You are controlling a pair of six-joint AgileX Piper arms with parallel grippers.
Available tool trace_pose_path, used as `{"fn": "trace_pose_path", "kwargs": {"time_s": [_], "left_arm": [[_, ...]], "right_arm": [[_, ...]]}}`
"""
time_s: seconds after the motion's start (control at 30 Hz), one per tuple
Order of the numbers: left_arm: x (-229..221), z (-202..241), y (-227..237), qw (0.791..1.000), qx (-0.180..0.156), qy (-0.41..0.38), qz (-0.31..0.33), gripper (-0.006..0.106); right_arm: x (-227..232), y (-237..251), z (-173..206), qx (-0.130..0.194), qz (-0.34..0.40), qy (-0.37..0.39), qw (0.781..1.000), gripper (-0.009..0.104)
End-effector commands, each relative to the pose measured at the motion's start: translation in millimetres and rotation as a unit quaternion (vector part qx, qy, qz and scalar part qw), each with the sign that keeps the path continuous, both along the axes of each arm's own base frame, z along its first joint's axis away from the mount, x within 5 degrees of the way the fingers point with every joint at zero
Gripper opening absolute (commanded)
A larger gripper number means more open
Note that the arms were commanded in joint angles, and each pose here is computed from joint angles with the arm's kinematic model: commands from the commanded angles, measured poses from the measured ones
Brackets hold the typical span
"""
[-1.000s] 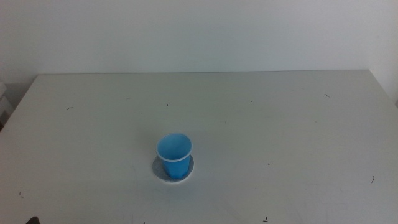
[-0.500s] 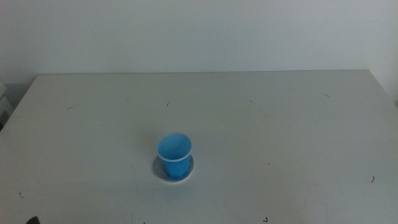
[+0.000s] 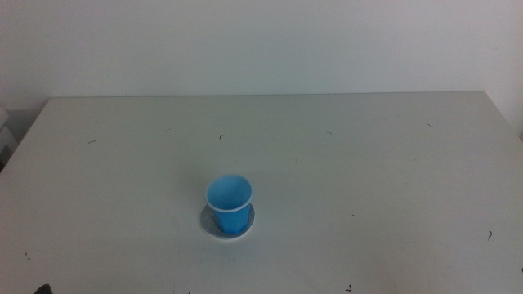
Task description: Place an empty cup on a cup mat.
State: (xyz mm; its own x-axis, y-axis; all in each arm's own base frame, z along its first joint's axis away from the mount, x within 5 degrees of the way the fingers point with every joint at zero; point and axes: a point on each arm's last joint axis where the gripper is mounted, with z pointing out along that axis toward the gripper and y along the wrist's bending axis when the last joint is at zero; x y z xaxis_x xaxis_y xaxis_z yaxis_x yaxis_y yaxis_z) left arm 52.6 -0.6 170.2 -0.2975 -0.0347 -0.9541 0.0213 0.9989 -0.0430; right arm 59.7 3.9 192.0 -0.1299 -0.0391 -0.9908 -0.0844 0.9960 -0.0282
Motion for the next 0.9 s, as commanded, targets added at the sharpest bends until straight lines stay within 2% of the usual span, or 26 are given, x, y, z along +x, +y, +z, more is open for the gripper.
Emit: {"fn": "trace_pose_path", "kwargs": {"time_s": [0.0,0.47,0.63,0.87], "left_arm": [[0.8,8.4,-0.5,0.999,-0.004,-0.042,-0.002,0.105],[0.8,8.5,-0.5,0.999,-0.004,-0.042,-0.002,0.105],[0.8,8.5,-0.5,0.999,-0.004,-0.042,-0.002,0.105],[0.8,8.5,-0.5,0.999,-0.004,-0.042,-0.002,0.105]], "right_arm": [[-0.3,0.9,6.6,-0.008,0.005,-0.050,0.999,0.071],[-5.2,-0.1,5.8,0.000,0.002,-0.063,0.998,0.071],[-5.2,0.4,5.7,0.024,0.003,-0.060,0.998,0.071],[-5.2,0.3,5.7,0.018,0.002,-0.061,0.998,0.071]]}}
